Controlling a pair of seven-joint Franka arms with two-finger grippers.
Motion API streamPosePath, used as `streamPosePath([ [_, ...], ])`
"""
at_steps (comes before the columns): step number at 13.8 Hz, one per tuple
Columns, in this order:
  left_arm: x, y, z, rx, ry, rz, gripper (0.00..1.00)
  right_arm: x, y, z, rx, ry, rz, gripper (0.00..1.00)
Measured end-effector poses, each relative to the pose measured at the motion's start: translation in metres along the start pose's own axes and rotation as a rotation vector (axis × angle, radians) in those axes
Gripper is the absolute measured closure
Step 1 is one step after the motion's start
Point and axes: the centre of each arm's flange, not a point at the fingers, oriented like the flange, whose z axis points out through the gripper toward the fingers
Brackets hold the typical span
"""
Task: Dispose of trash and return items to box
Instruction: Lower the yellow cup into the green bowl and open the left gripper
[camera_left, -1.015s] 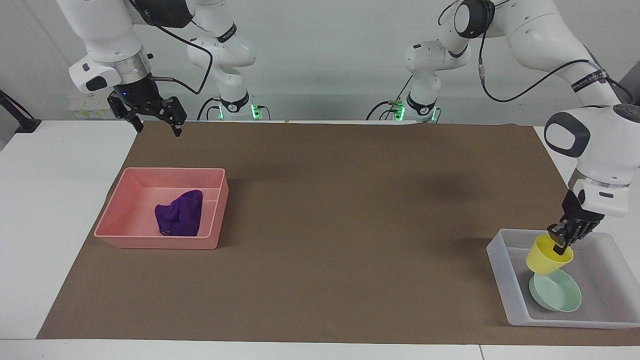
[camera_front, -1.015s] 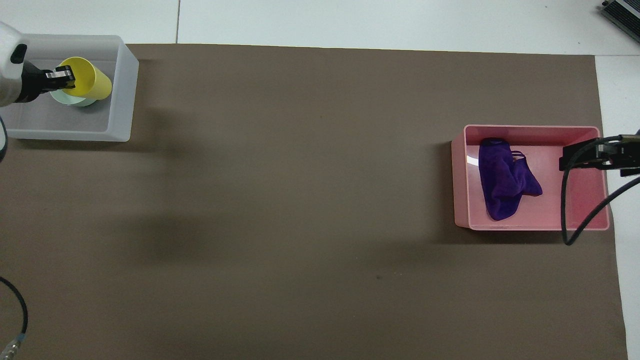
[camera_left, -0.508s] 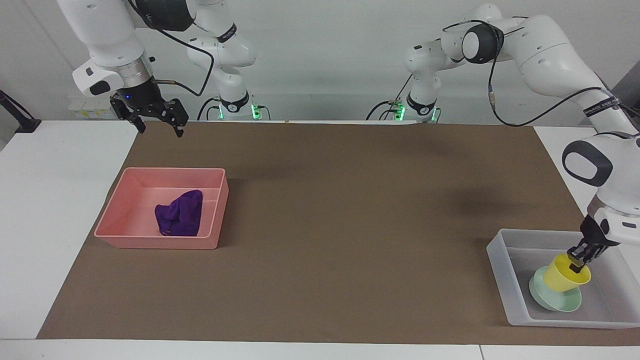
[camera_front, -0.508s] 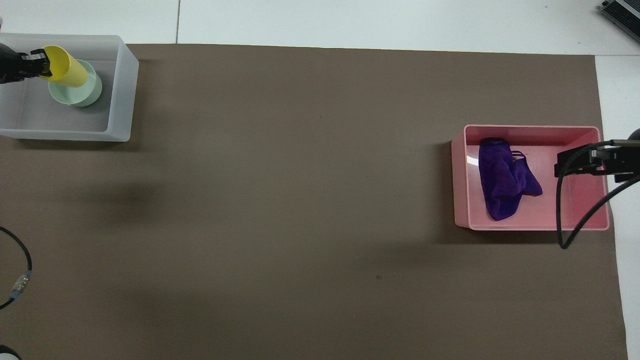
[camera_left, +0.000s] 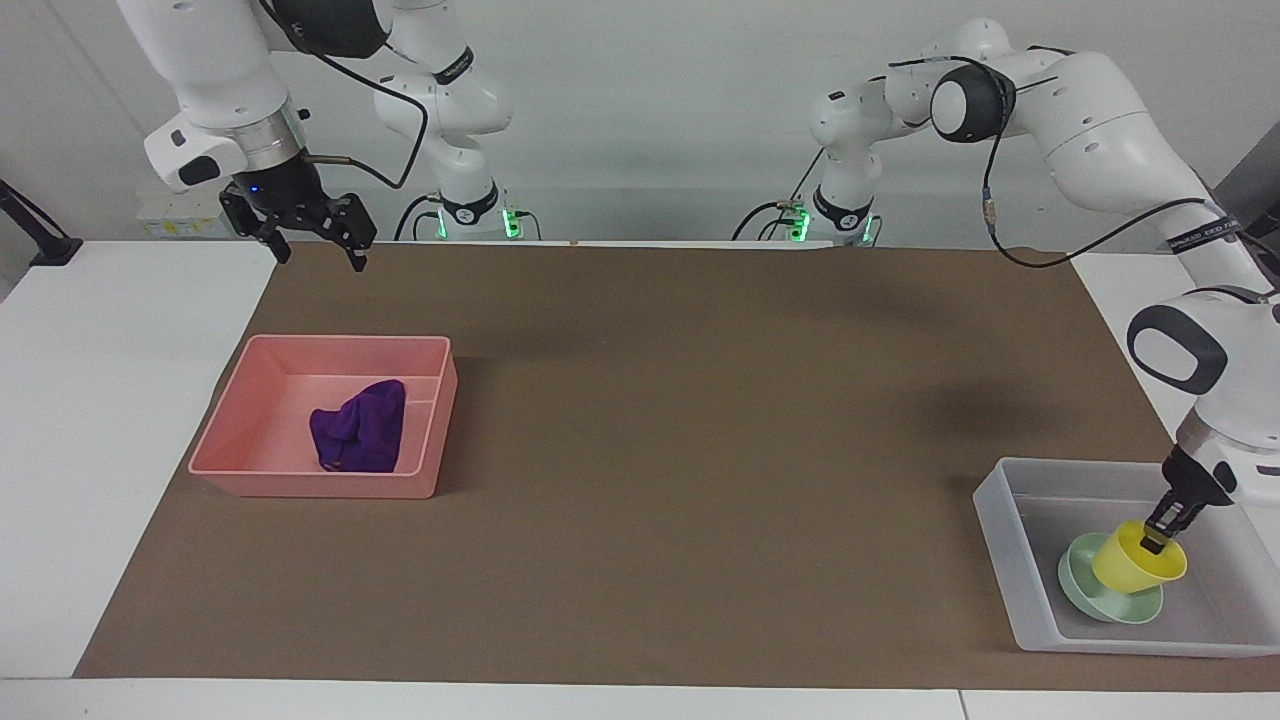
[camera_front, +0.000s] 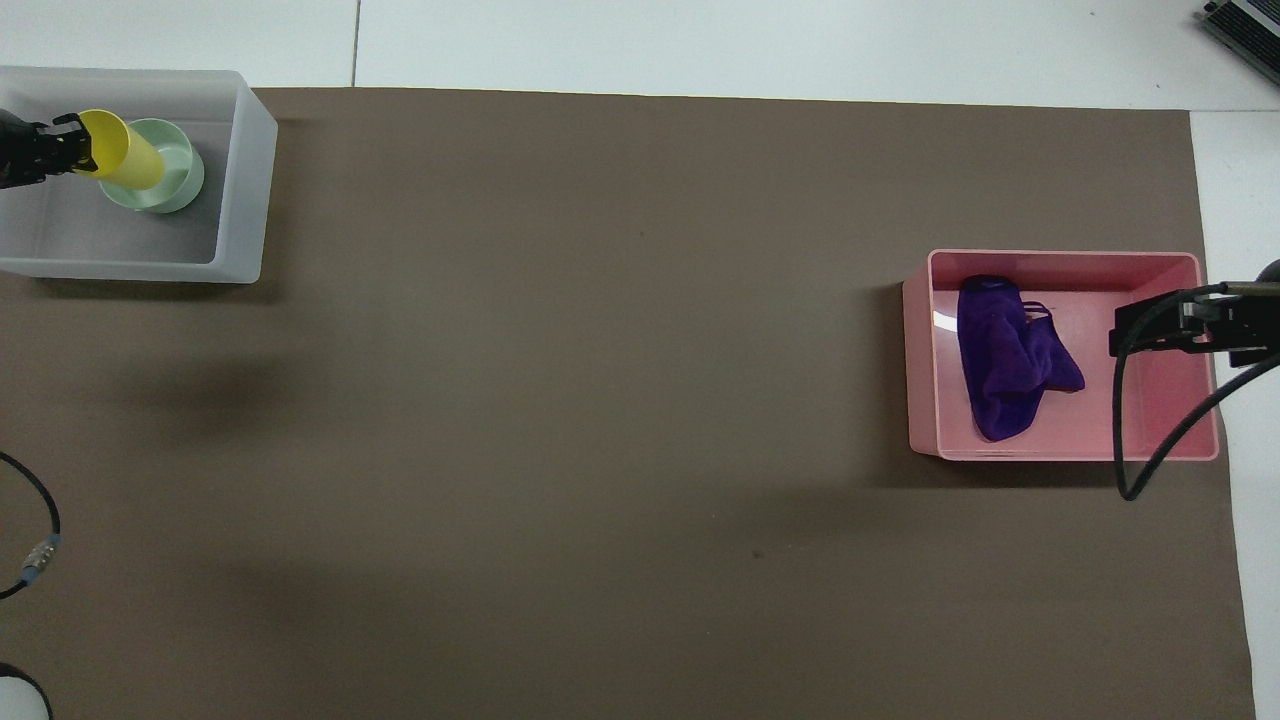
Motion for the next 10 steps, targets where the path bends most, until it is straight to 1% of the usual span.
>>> streamPosePath([
  [4, -0.0034, -0.0020, 0.0074, 0.002, -0.009, -0.052, 0.96, 0.0000, 0.0000, 0.0004, 0.000, -0.001, 0.000, 0.00],
  [5, -0.0033, -0.0032, 0.0080, 0.002, -0.008, -0.074, 0.90, 0.0000, 0.0000, 0.0005, 0.000, -0.001, 0.000, 0.00],
  [6, -0.0026, -0.0047, 0.0078, 0.002, -0.006, -0.092, 0.76, 0.0000, 0.0000, 0.0005, 0.000, -0.001, 0.000, 0.00],
  [8, -0.0019, -0.0059, 0.0075, 0.002, -0.004, -0.108, 0.56, -0.0001, 0.0000, 0.0005, 0.000, -0.001, 0.000, 0.00],
  [9, -0.0019, -0.0056, 0.0073, 0.001, -0.003, -0.109, 0.43, -0.0001, 0.0000, 0.0005, 0.000, -0.001, 0.000, 0.00],
  [10, -0.0017, -0.0052, 0.0069, 0.000, -0.001, -0.108, 0.33, -0.0001, 0.0000, 0.0004, 0.000, -0.001, 0.000, 0.00],
])
